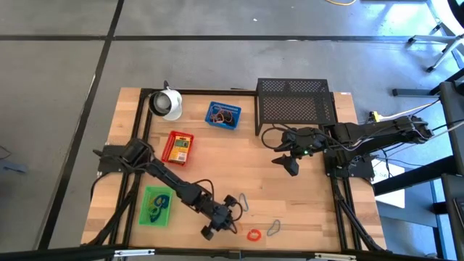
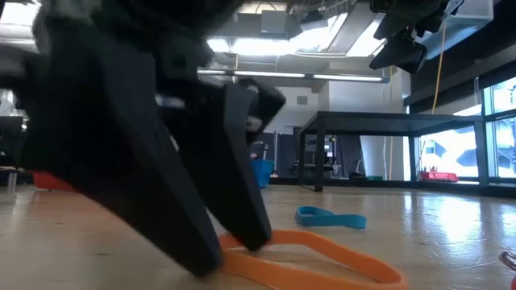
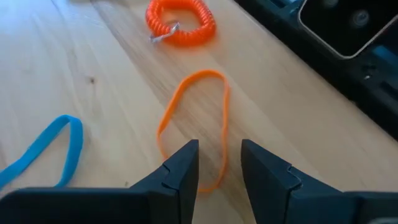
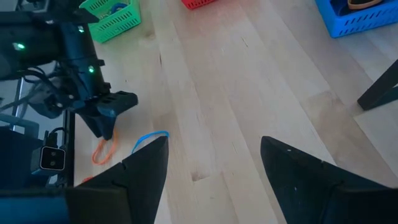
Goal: Pick & Place Office Desk Supplies
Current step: Put the orange rubber band into the blue bin
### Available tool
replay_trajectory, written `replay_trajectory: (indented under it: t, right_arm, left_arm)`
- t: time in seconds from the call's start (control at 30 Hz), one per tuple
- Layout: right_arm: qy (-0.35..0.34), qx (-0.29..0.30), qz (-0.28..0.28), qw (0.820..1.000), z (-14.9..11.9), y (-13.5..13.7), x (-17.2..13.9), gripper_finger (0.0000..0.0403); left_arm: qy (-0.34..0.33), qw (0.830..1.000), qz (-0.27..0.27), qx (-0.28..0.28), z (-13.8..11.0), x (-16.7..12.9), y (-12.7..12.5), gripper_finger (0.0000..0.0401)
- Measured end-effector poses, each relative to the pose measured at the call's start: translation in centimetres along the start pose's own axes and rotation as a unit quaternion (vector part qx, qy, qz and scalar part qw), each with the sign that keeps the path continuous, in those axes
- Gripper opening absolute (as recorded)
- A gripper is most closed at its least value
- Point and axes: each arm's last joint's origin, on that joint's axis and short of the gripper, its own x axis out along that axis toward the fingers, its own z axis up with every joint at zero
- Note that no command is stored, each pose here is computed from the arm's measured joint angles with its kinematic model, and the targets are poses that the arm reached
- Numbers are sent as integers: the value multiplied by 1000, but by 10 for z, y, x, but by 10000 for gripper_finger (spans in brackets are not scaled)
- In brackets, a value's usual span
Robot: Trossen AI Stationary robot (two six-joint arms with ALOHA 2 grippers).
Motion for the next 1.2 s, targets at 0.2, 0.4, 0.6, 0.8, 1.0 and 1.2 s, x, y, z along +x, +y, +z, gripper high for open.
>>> replay_trajectory:
  t: [0.2,0.4,0.6,0.8,1.0,1.2]
  right_arm:
    - [-1,0,0,1000,0,0,0,259]
    - [-1,0,0,1000,0,0,0,259]
    - [-1,0,1,1000,0,0,0,259]
    - [-1,0,0,1000,0,0,0,258]
    - [-1,0,1,1000,0,0,0,258]
    - [-3,0,2,1000,0,0,0,258]
  left_arm:
    - [8,1000,-3,15,-3,2,2,113]
    - [30,999,9,35,-6,2,2,87]
    - [48,999,-23,7,-10,1,2,21]
    - [45,998,-19,-41,-8,-1,3,3]
    - [36,993,16,-113,-1,-17,18,2]
    - [-34,985,15,-168,29,-55,34,2]
